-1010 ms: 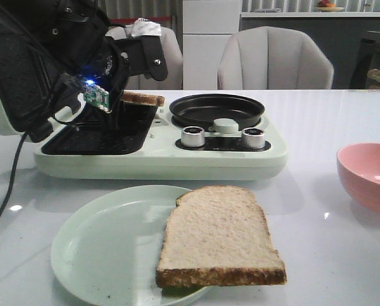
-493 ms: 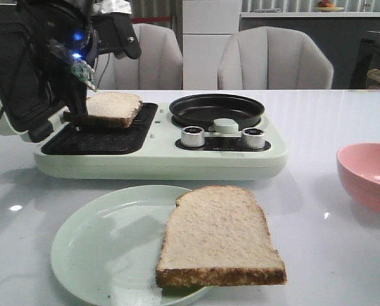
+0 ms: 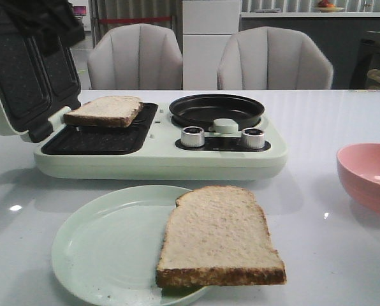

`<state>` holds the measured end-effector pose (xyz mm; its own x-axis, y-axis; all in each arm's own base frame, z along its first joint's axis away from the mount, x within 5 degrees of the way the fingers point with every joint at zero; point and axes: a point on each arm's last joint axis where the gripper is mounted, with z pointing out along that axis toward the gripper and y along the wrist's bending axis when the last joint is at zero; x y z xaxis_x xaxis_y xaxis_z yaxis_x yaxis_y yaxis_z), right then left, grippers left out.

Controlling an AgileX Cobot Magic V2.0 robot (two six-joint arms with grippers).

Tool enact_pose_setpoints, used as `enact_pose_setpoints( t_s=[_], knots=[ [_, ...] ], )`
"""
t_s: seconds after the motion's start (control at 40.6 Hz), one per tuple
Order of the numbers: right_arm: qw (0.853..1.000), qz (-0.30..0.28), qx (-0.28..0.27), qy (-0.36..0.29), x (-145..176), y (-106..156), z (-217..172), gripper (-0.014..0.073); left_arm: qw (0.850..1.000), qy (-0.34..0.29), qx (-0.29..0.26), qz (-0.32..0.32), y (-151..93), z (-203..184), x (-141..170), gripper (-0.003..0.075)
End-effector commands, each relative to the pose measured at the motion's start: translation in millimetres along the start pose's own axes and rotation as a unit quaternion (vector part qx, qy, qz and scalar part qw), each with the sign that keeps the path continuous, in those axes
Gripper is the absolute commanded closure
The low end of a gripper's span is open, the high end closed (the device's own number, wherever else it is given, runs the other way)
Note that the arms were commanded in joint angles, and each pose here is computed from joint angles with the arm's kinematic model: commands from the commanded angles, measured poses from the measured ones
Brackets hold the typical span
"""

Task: Make breakfast with bread and shrimp
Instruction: 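Lower the bread onto the waffle plate, open left gripper, withdraw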

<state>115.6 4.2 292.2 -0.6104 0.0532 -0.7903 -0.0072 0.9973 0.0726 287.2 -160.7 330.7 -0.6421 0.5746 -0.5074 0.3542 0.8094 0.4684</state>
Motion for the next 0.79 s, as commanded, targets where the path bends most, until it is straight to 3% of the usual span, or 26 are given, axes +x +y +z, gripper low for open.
enact_pose_setpoints(
  t_s=[0.0, 0.222, 0.493, 0.764],
  knots=[
    [0.999, 0.0, 0.002, -0.047, -16, 0, -5, 0.0069, 0.996, -0.041, 0.047, -0.065, 17, -47, 2, 0.0455],
    [0.999, 0.0, 0.002, -0.047, -16, 0, -5, 0.0069, 0.975, -0.073, 0.152, -0.144, 23, -97, 31, 0.0456],
    [0.999, 0.0, 0.002, -0.047, -16, 0, -5, 0.0069, 0.967, -0.096, 0.194, -0.138, 17, -122, 93, 0.0455],
    [0.999, 0.0, 0.002, -0.047, -16, 0, -5, 0.0069, 0.959, -0.136, 0.206, -0.138, 13, -123, 159, 0.0456]
  ],
)
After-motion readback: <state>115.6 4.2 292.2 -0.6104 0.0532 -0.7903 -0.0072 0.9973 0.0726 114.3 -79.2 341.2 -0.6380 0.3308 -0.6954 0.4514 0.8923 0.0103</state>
